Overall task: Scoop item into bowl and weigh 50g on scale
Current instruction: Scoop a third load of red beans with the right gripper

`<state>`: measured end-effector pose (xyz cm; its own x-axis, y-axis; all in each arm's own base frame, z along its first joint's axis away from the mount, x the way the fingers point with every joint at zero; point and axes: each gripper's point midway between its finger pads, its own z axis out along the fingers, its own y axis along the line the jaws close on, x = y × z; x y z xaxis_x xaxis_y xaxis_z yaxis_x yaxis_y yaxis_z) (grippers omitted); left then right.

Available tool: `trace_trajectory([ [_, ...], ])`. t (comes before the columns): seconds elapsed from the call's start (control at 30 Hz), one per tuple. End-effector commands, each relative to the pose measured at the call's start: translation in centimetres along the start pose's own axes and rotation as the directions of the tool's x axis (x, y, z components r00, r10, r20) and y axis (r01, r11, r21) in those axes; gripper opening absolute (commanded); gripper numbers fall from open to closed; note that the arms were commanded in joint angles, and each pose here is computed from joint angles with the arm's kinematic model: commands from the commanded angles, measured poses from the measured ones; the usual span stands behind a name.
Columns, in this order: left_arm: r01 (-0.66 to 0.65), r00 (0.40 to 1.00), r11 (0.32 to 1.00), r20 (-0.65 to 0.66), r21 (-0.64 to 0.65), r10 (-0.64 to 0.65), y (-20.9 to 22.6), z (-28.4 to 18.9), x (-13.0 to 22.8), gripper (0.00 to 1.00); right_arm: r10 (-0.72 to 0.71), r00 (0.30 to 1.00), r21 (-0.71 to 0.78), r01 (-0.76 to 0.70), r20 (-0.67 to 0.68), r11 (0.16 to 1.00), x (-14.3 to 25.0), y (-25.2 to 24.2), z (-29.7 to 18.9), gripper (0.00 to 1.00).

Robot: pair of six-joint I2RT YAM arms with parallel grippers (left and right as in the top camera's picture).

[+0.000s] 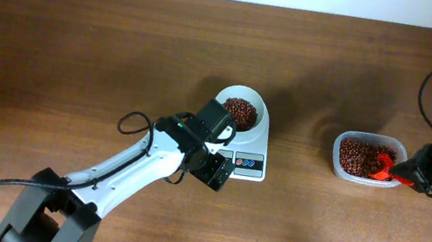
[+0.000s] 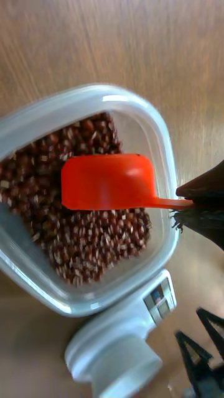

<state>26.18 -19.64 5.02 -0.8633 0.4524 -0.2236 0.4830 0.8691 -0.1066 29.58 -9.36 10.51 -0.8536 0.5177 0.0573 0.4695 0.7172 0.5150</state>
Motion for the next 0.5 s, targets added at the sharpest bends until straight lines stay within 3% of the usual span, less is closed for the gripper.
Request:
trace_trajectory([
  [0.0, -0.017, 1.000, 1.000, 0.014, 0.017, 0.017, -0.4, -0.4, 0.0, 0.99, -0.028, 1.000, -0.082, 0.028, 0.006, 0.996, 0.0, 0.9, -0.1, 0.04],
  [0.3, -0.017, 1.000, 1.000, 0.014, 0.017, 0.017, -0.4, -0.4, 0.0, 0.99, -0.062, 0.997, -0.147, 0.067, 0.036, 0.987, -0.3, 1.3, -0.8, 0.04],
  [0.47, -0.017, 1.000, 1.000, 0.014, 0.017, 0.017, -0.4, -0.4, 0.0, 0.99, -0.023, 0.993, -0.329, 0.061, 0.118, 0.942, -0.7, 1.5, -3.5, 0.04],
])
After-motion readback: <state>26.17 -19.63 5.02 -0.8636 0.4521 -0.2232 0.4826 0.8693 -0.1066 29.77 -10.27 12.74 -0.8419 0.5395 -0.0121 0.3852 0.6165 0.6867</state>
